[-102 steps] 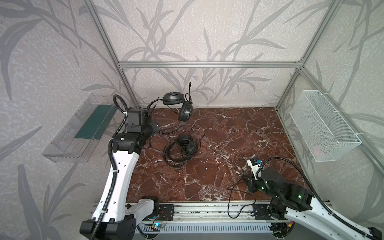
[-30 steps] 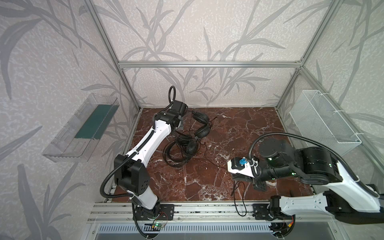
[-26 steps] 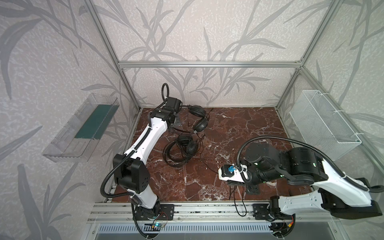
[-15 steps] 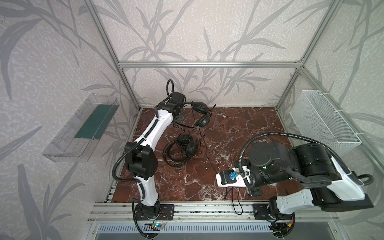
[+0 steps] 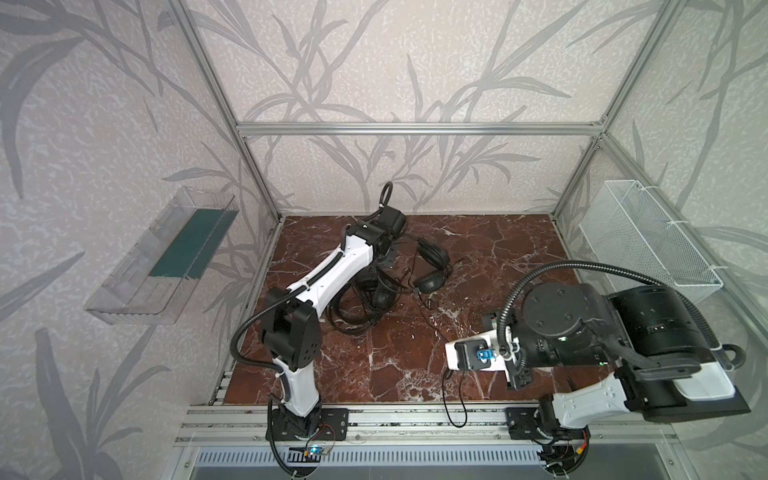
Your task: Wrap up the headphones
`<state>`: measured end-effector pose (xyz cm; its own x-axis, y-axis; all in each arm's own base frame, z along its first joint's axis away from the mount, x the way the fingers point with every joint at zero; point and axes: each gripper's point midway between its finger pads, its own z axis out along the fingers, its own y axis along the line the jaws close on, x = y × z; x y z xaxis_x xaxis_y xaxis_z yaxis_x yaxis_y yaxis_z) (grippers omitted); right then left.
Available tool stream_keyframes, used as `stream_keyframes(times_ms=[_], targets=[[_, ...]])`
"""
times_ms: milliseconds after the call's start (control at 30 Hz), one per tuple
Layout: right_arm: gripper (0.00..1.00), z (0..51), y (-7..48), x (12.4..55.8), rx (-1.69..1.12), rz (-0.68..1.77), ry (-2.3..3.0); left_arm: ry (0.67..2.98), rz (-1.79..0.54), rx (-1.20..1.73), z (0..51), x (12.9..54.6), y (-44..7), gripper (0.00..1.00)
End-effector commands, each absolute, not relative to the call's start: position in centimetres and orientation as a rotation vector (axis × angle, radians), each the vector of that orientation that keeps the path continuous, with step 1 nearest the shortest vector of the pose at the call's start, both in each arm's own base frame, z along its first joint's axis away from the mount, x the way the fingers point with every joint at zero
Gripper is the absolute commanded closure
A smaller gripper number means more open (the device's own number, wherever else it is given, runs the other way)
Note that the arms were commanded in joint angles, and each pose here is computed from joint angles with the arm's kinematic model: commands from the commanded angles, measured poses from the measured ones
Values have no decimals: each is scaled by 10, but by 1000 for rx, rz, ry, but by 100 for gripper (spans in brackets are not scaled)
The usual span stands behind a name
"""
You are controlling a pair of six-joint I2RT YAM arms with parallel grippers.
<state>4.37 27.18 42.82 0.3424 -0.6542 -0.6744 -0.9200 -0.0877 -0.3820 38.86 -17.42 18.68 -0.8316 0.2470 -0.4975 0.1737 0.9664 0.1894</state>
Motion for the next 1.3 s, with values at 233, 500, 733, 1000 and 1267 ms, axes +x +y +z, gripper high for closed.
stream_keyframes(times_ms=[233,500,733,1000,1267], targets=[[100,436,240,70,-1684,382,1405,2371,-57,571,234,300,-190,100],[100,435,250,68,-1710,401,1433,2311,47,423,234,283,-155,100],[100,443,238,72,-1653,404,1428,2157,-310,-26,300,287,-99,100],[100,434,231,63,-1655,473,1427,2125,-726,-183,314,289,-110,100],[100,464,221,70,-1506,488,1339,2093,-870,-270,324,303,-107,100]])
